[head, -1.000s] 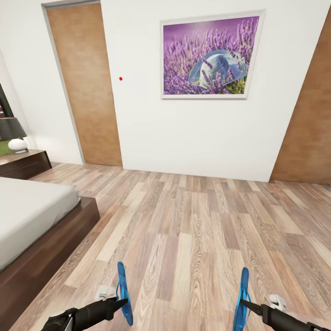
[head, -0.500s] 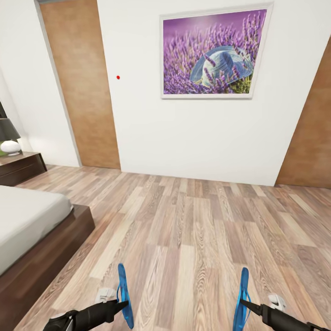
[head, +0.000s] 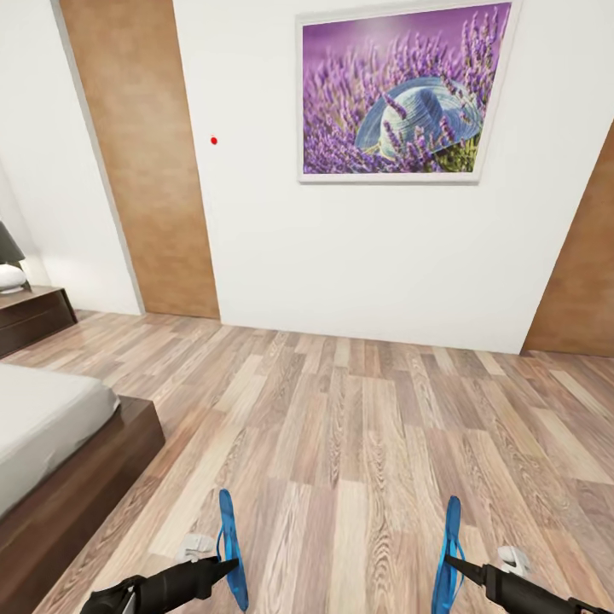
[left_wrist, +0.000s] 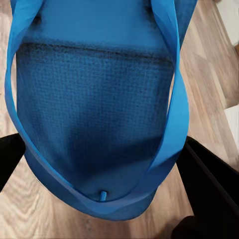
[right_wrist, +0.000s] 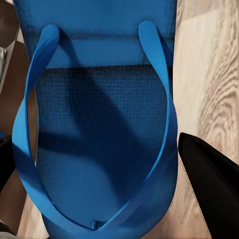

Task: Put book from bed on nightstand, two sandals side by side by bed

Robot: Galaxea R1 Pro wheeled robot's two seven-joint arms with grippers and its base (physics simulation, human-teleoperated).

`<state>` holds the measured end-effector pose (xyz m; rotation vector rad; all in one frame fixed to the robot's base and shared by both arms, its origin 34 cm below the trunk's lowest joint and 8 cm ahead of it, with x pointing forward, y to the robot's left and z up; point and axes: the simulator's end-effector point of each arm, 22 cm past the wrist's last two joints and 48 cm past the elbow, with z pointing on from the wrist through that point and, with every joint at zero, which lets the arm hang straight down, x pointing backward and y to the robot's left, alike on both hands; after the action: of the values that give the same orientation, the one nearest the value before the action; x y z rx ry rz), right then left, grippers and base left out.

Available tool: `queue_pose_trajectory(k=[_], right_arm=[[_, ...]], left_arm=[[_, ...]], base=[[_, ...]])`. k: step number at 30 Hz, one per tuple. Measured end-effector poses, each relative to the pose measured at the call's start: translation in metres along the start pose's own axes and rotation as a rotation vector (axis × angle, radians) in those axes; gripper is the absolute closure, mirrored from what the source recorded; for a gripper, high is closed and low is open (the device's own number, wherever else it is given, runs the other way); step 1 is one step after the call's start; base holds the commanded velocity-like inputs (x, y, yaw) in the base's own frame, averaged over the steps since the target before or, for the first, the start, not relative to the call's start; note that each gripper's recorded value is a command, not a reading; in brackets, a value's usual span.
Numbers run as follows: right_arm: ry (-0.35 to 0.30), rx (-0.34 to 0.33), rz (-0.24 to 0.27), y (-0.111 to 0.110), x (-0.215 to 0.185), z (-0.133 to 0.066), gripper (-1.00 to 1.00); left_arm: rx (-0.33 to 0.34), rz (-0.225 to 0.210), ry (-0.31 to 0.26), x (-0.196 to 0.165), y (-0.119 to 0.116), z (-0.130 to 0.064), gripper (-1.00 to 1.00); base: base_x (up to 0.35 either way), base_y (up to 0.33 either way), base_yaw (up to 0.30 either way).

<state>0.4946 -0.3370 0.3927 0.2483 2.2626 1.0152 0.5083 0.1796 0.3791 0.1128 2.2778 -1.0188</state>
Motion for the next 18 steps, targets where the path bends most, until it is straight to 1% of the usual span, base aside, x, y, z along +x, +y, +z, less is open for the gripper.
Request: queue_pose_trajectory(k=[18], right_arm=[[0.000, 0.000, 0.000, -0.0001, 0.0000, 0.0000, 1.00]], left_arm=[[-0.003, 0.001, 0.001, 0.0002, 0.0005, 0.0002, 1.00]], base=[[0.328, 0.000, 0.000]])
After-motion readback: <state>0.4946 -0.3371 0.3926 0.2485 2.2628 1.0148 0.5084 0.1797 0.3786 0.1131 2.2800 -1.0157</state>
